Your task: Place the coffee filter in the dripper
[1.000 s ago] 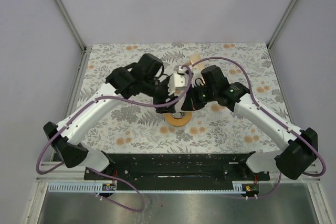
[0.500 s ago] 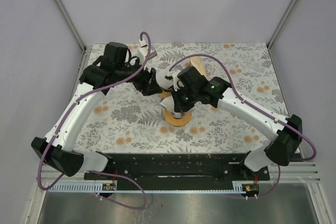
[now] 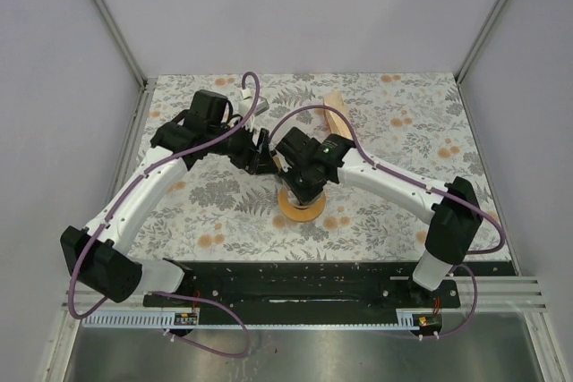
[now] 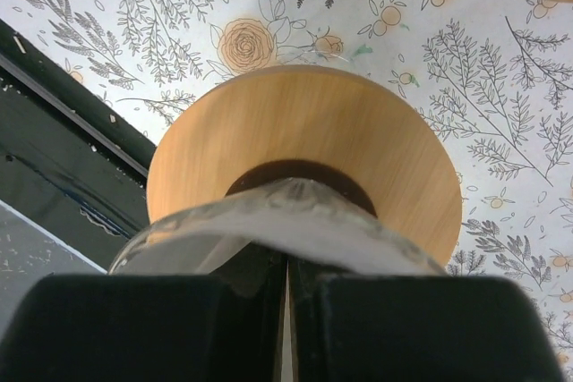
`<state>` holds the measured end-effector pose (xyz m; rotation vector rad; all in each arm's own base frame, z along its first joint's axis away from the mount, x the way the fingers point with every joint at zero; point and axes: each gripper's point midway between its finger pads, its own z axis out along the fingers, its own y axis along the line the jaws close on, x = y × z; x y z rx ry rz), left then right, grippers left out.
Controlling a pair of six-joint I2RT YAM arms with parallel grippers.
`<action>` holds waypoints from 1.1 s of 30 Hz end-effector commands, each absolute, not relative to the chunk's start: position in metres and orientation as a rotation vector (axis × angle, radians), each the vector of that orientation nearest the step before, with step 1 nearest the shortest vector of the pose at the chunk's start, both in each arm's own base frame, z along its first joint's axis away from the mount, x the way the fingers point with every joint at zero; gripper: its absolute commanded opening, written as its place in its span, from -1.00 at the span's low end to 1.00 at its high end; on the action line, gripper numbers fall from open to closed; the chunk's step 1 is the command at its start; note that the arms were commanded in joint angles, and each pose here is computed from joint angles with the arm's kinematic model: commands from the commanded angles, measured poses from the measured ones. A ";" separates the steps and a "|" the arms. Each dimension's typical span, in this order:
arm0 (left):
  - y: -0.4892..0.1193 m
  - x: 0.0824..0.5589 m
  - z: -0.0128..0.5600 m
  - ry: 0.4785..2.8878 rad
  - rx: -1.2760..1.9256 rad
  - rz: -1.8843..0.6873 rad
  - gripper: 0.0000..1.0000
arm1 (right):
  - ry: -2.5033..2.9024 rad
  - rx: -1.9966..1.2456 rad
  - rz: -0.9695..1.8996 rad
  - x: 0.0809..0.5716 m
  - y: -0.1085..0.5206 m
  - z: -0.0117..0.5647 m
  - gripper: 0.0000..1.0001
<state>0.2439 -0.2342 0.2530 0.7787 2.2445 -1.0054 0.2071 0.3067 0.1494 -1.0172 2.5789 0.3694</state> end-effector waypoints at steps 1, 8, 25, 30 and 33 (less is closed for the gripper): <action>-0.242 0.240 0.266 2.182 0.756 -1.083 0.37 | 2.577 -1.021 0.329 0.212 0.310 0.148 -1.00; -0.243 0.240 0.261 2.203 0.732 -1.097 0.33 | 2.613 -1.004 0.310 0.212 0.311 0.137 -1.00; -0.249 0.222 0.252 2.247 0.729 -1.218 0.25 | 2.453 -0.977 0.467 0.217 0.328 0.202 -0.57; -0.252 0.219 0.249 2.260 0.726 -1.247 0.17 | 2.398 -0.939 0.498 0.219 0.329 0.226 -0.49; -0.254 0.219 0.250 2.262 0.723 -1.258 0.15 | 2.381 -0.930 0.494 0.221 0.327 0.232 -0.41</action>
